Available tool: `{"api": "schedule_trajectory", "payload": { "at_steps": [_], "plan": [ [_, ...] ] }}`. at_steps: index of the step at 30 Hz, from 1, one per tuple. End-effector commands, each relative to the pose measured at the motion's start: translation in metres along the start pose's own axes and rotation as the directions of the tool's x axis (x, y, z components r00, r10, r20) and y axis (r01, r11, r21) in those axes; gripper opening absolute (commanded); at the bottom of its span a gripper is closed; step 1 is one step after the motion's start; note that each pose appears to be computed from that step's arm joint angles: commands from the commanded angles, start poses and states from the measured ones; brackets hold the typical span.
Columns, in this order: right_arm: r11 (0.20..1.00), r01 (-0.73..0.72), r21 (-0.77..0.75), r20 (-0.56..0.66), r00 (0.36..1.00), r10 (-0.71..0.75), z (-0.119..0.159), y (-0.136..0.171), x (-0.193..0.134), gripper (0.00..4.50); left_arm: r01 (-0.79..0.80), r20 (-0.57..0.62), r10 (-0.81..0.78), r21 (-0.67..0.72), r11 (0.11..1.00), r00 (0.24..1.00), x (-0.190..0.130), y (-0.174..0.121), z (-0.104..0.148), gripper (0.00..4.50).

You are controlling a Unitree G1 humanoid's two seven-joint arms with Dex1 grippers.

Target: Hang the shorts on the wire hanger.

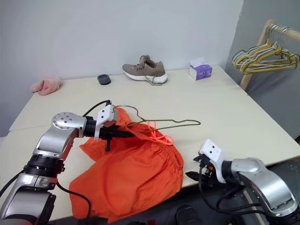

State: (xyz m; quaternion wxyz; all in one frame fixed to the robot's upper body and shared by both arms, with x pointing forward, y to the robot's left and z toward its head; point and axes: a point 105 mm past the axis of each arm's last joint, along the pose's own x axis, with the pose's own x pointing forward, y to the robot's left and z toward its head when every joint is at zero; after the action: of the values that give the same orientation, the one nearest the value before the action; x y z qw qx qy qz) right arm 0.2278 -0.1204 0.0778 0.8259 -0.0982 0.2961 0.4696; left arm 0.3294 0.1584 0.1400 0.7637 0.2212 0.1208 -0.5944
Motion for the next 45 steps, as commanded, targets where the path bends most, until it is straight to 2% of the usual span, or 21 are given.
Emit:
{"api": "schedule_trajectory", "payload": {
  "at_steps": [1, 8, 9, 12, 19, 24, 27, 30, 33, 37, 43, 45],
  "plan": [
    [0.997, -0.051, 0.05, 0.018, 0.999, 0.05, 0.005, 0.016, 0.011, 3.5, -0.033, 0.028, 0.032, 0.034, 0.999, 0.999, -0.007, 0.007, 0.013, 0.0],
    [0.982, -0.105, 0.154, 0.056, 0.994, 0.098, 0.016, 0.031, 0.035, 3.5, -0.039, 0.029, 0.038, 0.034, 0.999, 0.999, -0.009, 0.008, 0.013, 0.0],
    [0.983, -0.081, 0.163, 0.054, 0.996, 0.073, 0.017, 0.028, 0.037, 3.33, -0.042, 0.029, 0.041, 0.034, 0.999, 0.999, -0.009, 0.009, 0.013, 0.0],
    [0.981, -0.041, 0.188, 0.053, 0.998, 0.031, 0.017, 0.022, 0.04, 2.6, -0.047, 0.029, 0.046, 0.033, 0.998, 0.999, -0.009, 0.009, 0.013, 0.0],
    [0.993, 0.084, 0.089, 0.05, 0.995, -0.089, 0.015, -0.001, 0.033, 0.13, -0.085, 0.071, 0.088, -0.045, 0.995, 0.994, -0.018, 0.007, 0.012, 0.0],
    [0.98, 0.173, 0.103, 0.094, 0.979, -0.183, 0.024, -0.029, 0.022, 0.06, -0.064, 0.111, 0.078, -0.118, 0.991, 0.991, -0.023, -0.002, 0.017, 0.0],
    [0.963, 0.235, 0.129, 0.122, 0.96, -0.251, 0.034, -0.061, 0.0, 0.06, 0.019, 0.119, 0.002, -0.176, 0.984, 0.993, -0.034, -0.019, 0.018, 0.0],
    [0.959, 0.238, 0.157, 0.126, 0.958, -0.258, 0.038, -0.074, -0.015, 0.06, 0.094, 0.08, -0.079, -0.2, 0.975, 0.994, -0.043, -0.034, 0.015, 0.0],
    [0.96, 0.218, 0.173, 0.125, 0.962, -0.241, 0.039, -0.077, -0.023, 0.06, 0.126, 0.01, -0.126, -0.19, 0.974, 0.992, -0.05, -0.042, 0.007, 0.0],
    [0.965, 0.21, 0.156, 0.114, 0.967, -0.229, 0.04, -0.076, -0.027, 0.06, 0.09, -0.049, -0.098, -0.155, 0.984, 0.994, -0.052, -0.037, -0.002, 0.0],
    [0.976, 0.182, 0.122, 0.138, 0.97, -0.198, 0.048, -0.067, -0.025, 0.06, 0.059, -0.079, -0.071, -0.136, 0.989, 0.994, -0.052, -0.03, -0.009, 0.0],
    [0.984, 0.169, 0.055, 0.137, 0.975, -0.176, 0.049, -0.06, -0.023, 0.06, 0.04, -0.064, -0.049, -0.135, 0.99, 0.997, -0.051, -0.026, -0.007, 0.0]
  ]
}}
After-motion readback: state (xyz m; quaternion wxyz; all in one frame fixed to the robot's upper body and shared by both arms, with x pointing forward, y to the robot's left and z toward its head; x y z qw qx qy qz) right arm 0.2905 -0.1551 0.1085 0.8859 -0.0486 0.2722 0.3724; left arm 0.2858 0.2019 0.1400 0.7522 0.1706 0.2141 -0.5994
